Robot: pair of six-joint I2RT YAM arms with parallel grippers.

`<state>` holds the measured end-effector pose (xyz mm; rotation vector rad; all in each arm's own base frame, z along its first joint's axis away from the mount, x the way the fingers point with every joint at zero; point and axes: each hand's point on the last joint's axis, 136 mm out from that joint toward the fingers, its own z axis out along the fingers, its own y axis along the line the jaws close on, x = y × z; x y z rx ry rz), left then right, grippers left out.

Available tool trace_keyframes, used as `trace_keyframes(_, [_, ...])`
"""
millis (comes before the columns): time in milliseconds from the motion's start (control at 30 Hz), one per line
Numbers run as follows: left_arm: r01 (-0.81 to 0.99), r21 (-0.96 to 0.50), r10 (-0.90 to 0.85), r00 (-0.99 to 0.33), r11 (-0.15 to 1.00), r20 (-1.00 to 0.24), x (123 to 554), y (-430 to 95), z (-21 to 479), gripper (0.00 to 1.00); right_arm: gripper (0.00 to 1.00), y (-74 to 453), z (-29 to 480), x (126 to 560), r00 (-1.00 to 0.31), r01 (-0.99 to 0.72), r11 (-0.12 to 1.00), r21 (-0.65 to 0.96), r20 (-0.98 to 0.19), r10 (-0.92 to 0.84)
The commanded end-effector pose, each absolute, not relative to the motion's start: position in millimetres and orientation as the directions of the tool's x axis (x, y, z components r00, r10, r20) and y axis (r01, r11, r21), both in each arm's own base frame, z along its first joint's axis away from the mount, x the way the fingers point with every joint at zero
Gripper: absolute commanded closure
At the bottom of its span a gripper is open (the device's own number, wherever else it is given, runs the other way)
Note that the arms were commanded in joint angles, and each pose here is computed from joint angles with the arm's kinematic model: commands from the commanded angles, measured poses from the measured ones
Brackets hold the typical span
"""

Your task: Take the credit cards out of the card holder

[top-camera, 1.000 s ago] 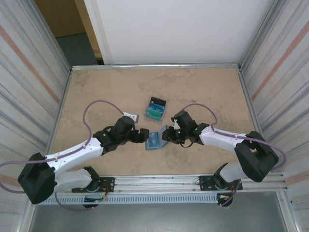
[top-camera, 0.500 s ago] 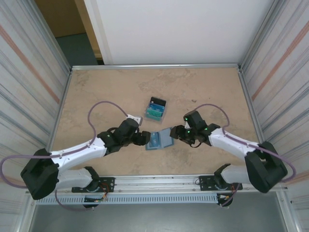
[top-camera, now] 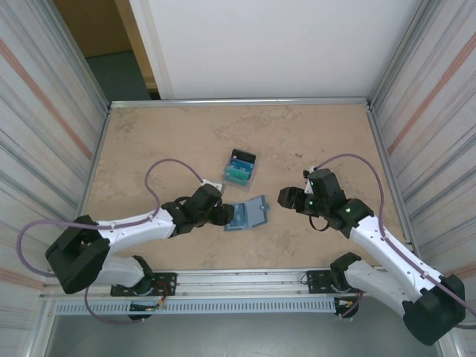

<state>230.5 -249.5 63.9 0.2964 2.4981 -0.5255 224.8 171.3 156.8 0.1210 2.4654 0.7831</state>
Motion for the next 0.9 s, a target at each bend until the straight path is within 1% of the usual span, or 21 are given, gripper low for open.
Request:
trace_keyframes(0, [0.292,-0.349,0.056,-0.831,0.891,-0.554,229.6,-255.5,58.3,0.42,0.5,195.6,175.1,223.3,-0.842,-0.187,0.82,0.542,-0.518,0.151])
trace_keyframes(133, [0.311,-0.399,0.045,-0.833,0.863,-0.552,229.4,-266.2,59.8,0.51,0.67,233.1,167.4,222.2,-0.859,-0.258,0.831,0.493,-0.511,0.036])
trace_keyframes(233, [0.328,-0.437,0.035,-0.831,0.838,-0.556,229.6,-275.2,64.0,0.54,0.75,258.6,153.0,220.5,-0.879,-0.286,0.831,0.477,-0.476,-0.029])
trace_keyframes(400, [0.282,-0.472,-0.006,-0.853,0.835,-0.521,231.8,-274.3,51.3,0.59,0.78,286.5,124.5,216.1,-0.915,-0.279,0.825,0.492,-0.396,-0.073])
trace_keyframes(533, [0.247,-0.496,-0.031,-0.873,0.832,-0.487,230.2,-272.1,38.3,0.62,0.8,298.5,103.9,209.1,-0.931,-0.28,0.843,0.459,-0.345,-0.122])
trace_keyframes(700, [0.227,-0.489,-0.037,-0.881,0.842,-0.472,228.9,-267.9,31.9,0.64,0.84,293.4,72.6,209.6,-0.957,-0.215,0.895,0.391,-0.266,-0.114])
trace_keyframes(867, [0.215,-0.472,-0.032,-0.887,0.855,-0.46,228.3,-262.9,26.9,0.65,0.85,280.9,62.7,221.0,-0.963,-0.159,0.9,0.406,-0.264,-0.051])
